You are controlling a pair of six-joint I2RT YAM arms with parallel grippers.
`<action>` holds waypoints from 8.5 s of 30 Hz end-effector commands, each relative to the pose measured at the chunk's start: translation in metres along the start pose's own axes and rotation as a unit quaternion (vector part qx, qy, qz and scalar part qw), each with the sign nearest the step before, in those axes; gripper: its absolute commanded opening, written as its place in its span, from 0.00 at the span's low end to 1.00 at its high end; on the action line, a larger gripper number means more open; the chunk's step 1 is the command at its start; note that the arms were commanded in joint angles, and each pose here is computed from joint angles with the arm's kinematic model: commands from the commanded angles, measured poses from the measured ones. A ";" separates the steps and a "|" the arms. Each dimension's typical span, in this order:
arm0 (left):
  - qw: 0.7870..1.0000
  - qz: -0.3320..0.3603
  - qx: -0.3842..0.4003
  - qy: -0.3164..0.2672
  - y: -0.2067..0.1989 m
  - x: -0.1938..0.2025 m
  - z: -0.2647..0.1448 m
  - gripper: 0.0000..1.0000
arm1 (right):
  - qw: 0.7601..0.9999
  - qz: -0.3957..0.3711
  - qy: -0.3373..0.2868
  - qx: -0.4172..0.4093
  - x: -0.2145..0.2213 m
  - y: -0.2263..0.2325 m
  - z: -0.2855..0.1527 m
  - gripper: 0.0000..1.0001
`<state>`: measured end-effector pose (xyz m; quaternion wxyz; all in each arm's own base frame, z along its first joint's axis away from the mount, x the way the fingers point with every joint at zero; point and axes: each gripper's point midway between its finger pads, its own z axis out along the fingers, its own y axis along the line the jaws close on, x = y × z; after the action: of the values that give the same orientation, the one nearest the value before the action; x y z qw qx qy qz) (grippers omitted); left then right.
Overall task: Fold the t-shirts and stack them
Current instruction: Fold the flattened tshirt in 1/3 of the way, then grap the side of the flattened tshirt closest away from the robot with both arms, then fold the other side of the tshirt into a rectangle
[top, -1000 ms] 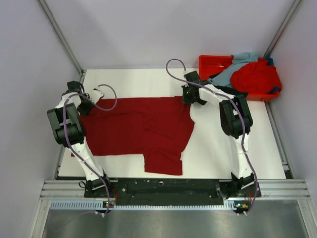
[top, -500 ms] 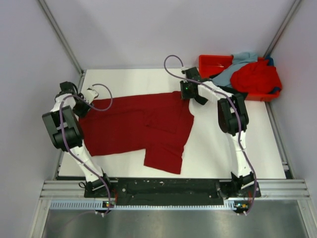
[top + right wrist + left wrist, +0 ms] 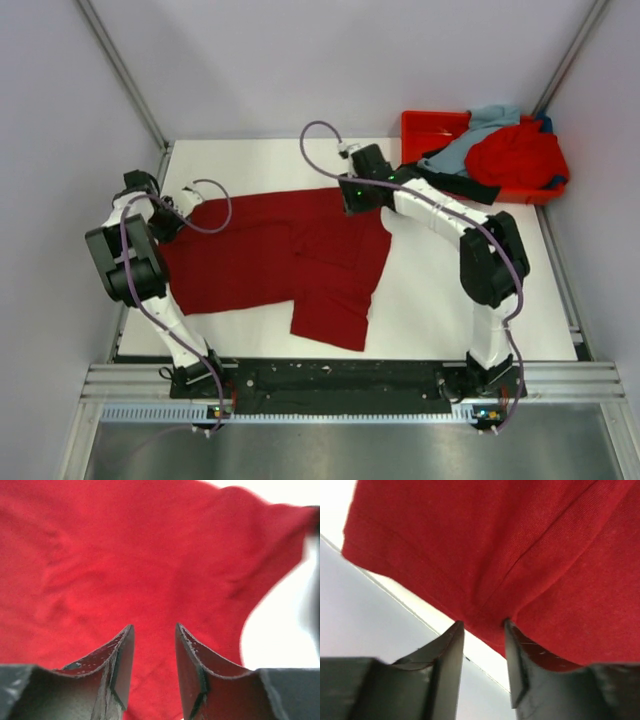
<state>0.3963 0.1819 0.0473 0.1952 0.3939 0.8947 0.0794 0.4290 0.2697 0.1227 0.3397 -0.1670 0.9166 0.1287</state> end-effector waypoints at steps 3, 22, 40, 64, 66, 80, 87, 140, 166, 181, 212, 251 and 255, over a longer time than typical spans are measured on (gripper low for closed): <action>1.000 -0.005 -0.019 0.018 0.008 0.012 0.017 0.20 | 0.990 -0.012 0.115 -0.078 0.095 0.062 0.024 0.19; 0.996 -0.021 -0.076 0.035 0.036 0.024 0.012 0.09 | 0.984 0.046 0.172 0.004 0.158 0.003 0.015 0.04; 0.997 0.078 0.019 -0.005 -0.100 0.029 -0.103 0.61 | 0.855 -0.411 -0.017 -0.316 0.143 0.130 -0.119 0.77; 0.983 0.166 0.046 0.067 -0.155 0.129 -0.064 0.82 | 0.689 -0.620 0.138 -0.350 0.320 0.122 -0.118 0.62; 0.983 0.163 0.052 0.070 -0.156 0.132 -0.062 0.81 | 0.686 -0.620 0.151 -0.350 0.326 0.119 -0.115 0.56; 0.993 0.109 0.025 0.043 -0.133 0.114 -0.080 0.00 | 0.754 -0.566 0.120 -0.310 0.277 0.127 -0.114 0.00; 0.998 0.055 -0.016 -0.008 -0.093 0.086 -0.096 0.00 | 0.829 -0.483 -0.008 -0.282 0.169 0.126 -0.120 0.00; 0.980 -0.006 -0.125 -0.156 0.005 -0.145 -0.080 0.62 | 0.965 -0.233 -0.081 -0.088 -0.044 -0.030 0.063 0.00; 0.913 0.257 0.184 -0.260 -0.276 -0.336 -0.006 0.37 | 0.978 -0.020 -0.045 -0.202 -0.017 -0.006 0.075 0.00; 0.955 0.149 0.074 -0.246 -0.217 -0.366 -0.011 0.00 | 0.981 0.008 -0.051 -0.188 -0.022 -0.020 0.070 0.00; 0.978 0.006 -0.161 -0.133 -0.121 -0.359 0.031 0.16 | 0.989 0.086 -0.099 -0.069 -0.059 -0.048 0.022 0.54; 0.980 -0.097 -0.111 0.136 -0.104 -0.020 -0.004 0.59 | 0.963 0.185 0.174 -0.088 0.207 -0.018 -0.050 0.00; 0.983 -0.098 -0.105 0.110 -0.099 -0.019 -0.023 0.58 | 0.967 0.180 0.166 -0.069 0.208 -0.030 -0.063 0.12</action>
<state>0.3465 0.0898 0.0335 0.1404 0.2657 0.9315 0.2050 0.2635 0.1988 0.0197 0.1372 -0.0503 0.9554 0.2566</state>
